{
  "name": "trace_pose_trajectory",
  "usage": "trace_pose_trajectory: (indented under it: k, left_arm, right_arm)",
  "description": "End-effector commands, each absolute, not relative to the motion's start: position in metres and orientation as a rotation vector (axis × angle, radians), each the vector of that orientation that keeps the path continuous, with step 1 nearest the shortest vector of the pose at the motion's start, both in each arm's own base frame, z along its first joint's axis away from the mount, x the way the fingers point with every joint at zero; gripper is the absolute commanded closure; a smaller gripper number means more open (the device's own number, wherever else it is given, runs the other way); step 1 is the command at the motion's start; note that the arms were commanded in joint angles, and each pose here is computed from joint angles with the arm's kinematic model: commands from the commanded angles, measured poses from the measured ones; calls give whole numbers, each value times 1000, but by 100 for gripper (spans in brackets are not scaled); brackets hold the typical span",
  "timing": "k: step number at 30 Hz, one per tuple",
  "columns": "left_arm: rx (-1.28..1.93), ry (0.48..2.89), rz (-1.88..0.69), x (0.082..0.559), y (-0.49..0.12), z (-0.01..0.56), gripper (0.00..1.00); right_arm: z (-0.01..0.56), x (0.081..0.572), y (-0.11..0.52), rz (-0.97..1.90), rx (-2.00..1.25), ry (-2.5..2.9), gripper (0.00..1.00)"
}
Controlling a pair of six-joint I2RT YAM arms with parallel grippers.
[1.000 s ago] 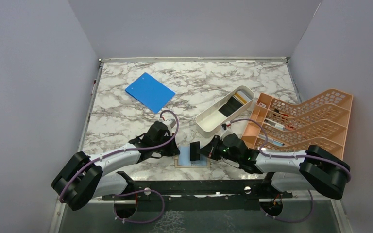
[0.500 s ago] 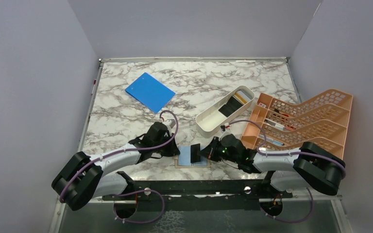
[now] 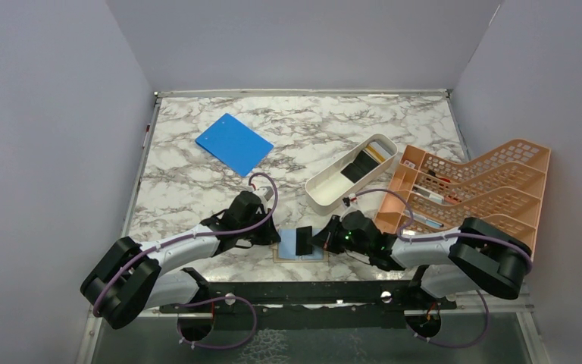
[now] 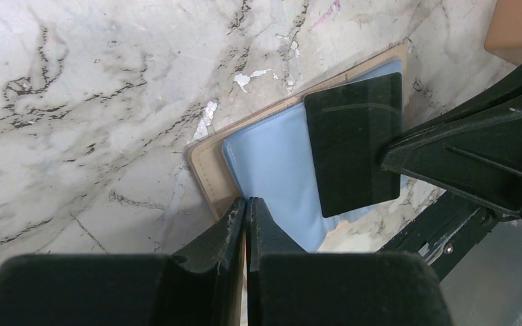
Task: Put the credit cards into the card holder
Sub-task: Insert the credit card into the card holder.
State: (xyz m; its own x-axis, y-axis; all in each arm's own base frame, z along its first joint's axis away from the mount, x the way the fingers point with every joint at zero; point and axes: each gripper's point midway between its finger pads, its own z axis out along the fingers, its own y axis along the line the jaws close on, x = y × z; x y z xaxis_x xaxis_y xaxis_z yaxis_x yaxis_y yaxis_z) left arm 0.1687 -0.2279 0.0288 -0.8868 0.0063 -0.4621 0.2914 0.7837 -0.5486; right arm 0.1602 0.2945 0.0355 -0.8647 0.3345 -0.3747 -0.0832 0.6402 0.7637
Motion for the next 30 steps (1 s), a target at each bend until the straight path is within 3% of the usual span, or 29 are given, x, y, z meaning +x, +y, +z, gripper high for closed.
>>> trace_pose_trajectory:
  k: [1, 30]
  left_arm:
    - [224, 2509, -887, 170, -230, 31, 93]
    - [204, 2523, -877, 170, -229, 26, 93]
  right_arm:
    - [26, 159, 292, 1092, 218, 2384, 99]
    - [19, 143, 295, 1136, 254, 2450, 99]
